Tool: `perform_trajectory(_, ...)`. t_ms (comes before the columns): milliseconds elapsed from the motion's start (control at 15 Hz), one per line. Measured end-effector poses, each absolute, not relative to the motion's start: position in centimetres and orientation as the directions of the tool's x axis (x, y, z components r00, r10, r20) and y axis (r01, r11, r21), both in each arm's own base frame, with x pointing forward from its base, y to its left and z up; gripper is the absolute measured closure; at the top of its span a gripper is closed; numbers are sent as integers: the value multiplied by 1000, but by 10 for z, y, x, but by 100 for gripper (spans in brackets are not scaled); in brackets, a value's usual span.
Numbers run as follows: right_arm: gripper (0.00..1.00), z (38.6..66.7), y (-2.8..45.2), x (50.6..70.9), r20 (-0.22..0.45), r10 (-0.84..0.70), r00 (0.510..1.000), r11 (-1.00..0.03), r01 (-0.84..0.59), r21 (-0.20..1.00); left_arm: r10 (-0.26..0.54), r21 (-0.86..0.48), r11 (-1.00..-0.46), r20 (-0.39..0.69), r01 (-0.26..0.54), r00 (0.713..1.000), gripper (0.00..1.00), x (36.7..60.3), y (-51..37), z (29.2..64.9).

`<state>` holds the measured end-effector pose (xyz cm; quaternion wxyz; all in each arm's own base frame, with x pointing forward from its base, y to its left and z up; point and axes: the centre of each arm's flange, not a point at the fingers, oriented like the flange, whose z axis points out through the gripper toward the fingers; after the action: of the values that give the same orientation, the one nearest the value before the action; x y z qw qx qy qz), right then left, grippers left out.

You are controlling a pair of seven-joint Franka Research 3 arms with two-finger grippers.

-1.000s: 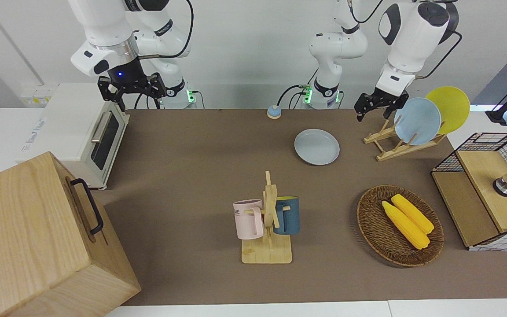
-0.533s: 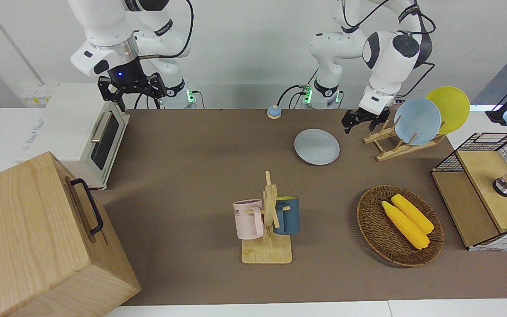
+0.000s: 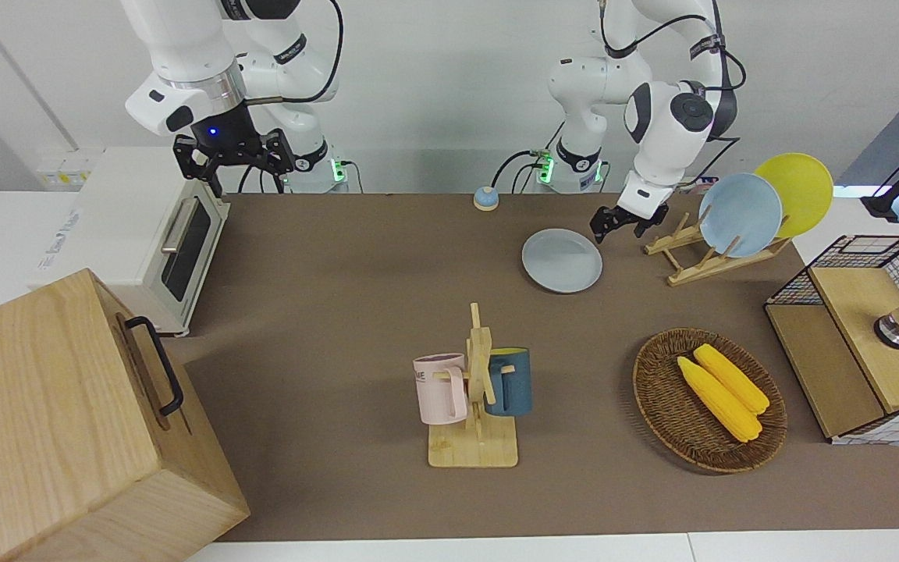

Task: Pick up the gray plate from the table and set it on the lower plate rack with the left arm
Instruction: 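Lower the left gripper and grasp the gray plate's rim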

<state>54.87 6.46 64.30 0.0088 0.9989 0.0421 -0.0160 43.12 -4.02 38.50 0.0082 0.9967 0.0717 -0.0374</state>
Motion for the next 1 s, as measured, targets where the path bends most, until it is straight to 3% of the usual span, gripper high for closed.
perform_trajectory(600,1,643,65,549,-33,84,996,-996,84,16,161,-22,-987,-155,160,975,1,418,-59,310)
perform_trajectory(800,1,643,65,549,-33,84,996,-996,84,16,163,-24,-987,-163,162,973,7,419,-59,302)
perform_trajectory(867,1,643,65,549,-33,84,996,-996,84,16,166,-24,-986,-162,164,973,15,420,-59,301)
perform_trajectory(1000,1,643,65,549,-33,84,996,-996,84,16,172,-25,-985,-167,170,971,40,420,-60,297)
